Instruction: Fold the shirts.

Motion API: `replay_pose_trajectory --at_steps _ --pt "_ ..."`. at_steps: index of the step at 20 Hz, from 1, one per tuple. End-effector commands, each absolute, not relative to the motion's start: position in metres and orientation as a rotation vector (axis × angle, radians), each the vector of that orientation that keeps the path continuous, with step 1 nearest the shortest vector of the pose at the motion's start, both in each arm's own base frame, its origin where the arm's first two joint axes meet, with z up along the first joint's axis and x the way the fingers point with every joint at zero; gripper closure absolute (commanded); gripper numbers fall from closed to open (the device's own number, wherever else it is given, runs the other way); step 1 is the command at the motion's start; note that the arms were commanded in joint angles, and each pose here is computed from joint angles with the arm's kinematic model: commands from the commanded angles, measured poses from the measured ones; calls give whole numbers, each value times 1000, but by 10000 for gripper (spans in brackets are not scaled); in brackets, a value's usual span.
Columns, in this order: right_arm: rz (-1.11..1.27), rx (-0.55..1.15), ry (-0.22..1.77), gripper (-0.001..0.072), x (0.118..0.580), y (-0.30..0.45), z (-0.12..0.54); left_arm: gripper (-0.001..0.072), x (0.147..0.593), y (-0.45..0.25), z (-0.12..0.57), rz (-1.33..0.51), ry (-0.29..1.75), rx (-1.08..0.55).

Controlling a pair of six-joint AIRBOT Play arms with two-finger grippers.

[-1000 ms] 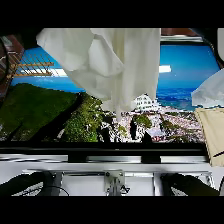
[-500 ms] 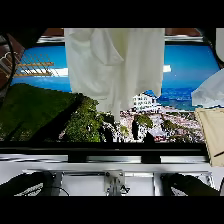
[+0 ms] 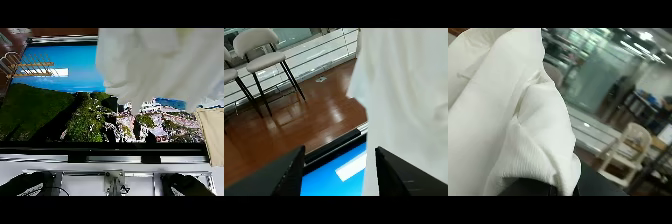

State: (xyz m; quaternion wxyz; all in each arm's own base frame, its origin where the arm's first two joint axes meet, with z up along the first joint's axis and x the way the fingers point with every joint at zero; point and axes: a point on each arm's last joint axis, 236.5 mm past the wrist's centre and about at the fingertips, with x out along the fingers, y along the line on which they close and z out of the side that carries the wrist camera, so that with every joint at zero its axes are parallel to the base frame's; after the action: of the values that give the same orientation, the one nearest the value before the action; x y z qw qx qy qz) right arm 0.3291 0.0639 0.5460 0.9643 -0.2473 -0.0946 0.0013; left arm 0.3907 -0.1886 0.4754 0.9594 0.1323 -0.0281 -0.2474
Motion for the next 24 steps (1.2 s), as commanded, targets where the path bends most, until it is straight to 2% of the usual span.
replay_pose_trajectory --at_steps 1,6,14,17,21,24 --pt "-353 -471 -64 611 268 -51 546 166 406 -195 445 -511 20 257" --pt "-594 -423 -47 611 198 -125 553 167 440 -209 397 -523 123 270" --pt "-899 -422 119 611 139 -189 532 167 481 -223 343 -527 222 282" --pt "-1023 -382 168 611 113 -206 524 167 490 -223 344 -515 195 274" --pt "-1207 -301 137 611 64 -225 527 167 496 -223 358 -500 132 258" --pt "-1290 -262 139 611 45 -229 525 168 497 -223 365 -492 102 251"
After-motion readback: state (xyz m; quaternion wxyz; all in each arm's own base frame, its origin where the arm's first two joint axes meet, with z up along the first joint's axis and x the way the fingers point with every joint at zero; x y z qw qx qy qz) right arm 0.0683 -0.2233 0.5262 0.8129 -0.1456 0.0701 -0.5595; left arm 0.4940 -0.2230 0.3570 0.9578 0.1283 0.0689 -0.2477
